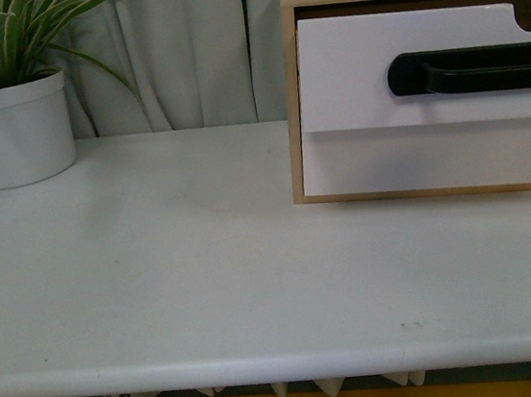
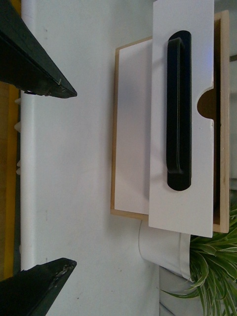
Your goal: Close drawer sideways
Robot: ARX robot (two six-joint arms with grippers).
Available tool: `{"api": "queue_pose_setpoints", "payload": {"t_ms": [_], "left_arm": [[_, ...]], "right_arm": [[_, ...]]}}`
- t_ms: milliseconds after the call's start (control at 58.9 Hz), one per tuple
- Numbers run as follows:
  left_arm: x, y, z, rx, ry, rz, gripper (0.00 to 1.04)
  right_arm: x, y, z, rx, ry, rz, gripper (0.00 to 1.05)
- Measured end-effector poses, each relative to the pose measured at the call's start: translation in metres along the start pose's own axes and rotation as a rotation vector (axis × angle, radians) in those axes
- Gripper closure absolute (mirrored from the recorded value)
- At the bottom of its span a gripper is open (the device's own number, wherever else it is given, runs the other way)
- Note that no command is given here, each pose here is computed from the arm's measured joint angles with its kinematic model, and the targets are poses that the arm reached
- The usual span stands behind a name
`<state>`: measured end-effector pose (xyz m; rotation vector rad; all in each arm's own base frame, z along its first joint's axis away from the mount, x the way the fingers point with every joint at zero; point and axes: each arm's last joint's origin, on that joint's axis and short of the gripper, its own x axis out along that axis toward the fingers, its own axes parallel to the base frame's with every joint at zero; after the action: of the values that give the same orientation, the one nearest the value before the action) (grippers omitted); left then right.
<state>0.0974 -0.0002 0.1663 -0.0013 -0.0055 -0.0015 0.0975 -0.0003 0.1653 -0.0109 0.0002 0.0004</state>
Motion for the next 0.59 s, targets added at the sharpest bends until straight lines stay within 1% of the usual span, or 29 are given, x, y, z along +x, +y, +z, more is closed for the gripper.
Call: {"api": "queue_pose_setpoints", "payload": {"t_ms": [594], "left_arm": [[0.0000,0.0000,0.0000,0.000,0.000,0.000,0.06]], "right_arm": [[0.0000,0.0000,0.0000,0.000,0.000,0.000,0.09]]}}
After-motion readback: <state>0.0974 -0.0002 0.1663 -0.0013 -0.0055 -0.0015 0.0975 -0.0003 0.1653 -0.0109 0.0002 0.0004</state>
